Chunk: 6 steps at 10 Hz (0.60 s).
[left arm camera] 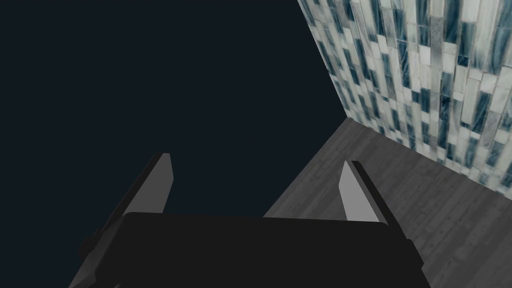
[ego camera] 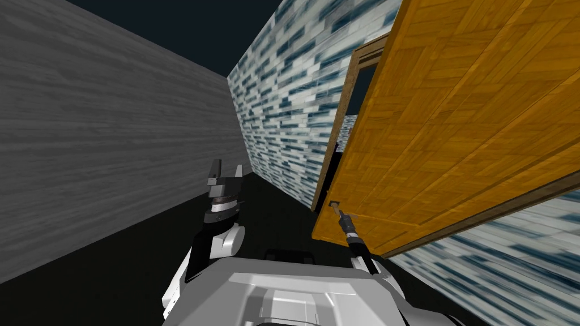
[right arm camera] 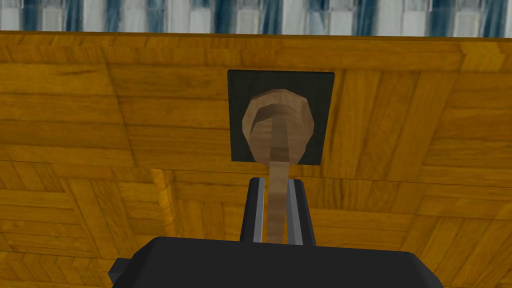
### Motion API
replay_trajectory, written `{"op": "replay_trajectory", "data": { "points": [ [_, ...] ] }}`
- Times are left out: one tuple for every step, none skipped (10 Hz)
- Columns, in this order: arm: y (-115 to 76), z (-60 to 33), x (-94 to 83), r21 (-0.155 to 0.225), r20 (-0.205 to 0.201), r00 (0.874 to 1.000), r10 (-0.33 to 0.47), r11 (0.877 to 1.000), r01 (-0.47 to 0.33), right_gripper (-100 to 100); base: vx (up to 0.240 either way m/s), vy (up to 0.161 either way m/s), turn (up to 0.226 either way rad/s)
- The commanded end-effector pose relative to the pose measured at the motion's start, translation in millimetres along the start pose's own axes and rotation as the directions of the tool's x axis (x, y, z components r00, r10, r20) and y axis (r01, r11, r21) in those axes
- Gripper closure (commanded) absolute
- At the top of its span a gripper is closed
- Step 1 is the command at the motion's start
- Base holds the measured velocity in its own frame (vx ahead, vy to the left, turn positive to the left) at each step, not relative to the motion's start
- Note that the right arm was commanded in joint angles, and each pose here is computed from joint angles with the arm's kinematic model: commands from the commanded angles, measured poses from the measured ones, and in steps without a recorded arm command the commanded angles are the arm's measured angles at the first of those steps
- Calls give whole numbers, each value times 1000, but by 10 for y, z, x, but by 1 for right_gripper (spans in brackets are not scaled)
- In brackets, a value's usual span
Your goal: Pull the door open
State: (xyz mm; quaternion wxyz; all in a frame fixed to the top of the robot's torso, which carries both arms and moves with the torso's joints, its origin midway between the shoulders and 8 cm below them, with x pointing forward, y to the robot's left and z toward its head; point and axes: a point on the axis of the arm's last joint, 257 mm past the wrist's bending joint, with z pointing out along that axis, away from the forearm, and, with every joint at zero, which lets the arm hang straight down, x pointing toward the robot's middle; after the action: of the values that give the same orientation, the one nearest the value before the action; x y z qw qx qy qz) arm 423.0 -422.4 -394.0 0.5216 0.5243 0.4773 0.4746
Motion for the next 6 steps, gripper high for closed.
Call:
{"op": "replay_trajectory", "data": {
  "points": [
    [-8,1,39,0,-10,1000,1,1000,-1,100,-259,-75,158],
    [-3,9,56,-1,-18,1000,1,1000,-1,100,-254,-47,184],
    [0,14,67,-2,-23,1000,1,1000,-1,100,-227,-100,164],
    [3,19,78,-3,-28,1000,1,1000,-1,100,-209,-108,168],
    [7,24,89,-3,-33,999,0,1000,-1,100,-220,-95,155],
    [9,29,99,-4,-37,999,0,1000,0,100,-204,-85,164]
  ]
}}
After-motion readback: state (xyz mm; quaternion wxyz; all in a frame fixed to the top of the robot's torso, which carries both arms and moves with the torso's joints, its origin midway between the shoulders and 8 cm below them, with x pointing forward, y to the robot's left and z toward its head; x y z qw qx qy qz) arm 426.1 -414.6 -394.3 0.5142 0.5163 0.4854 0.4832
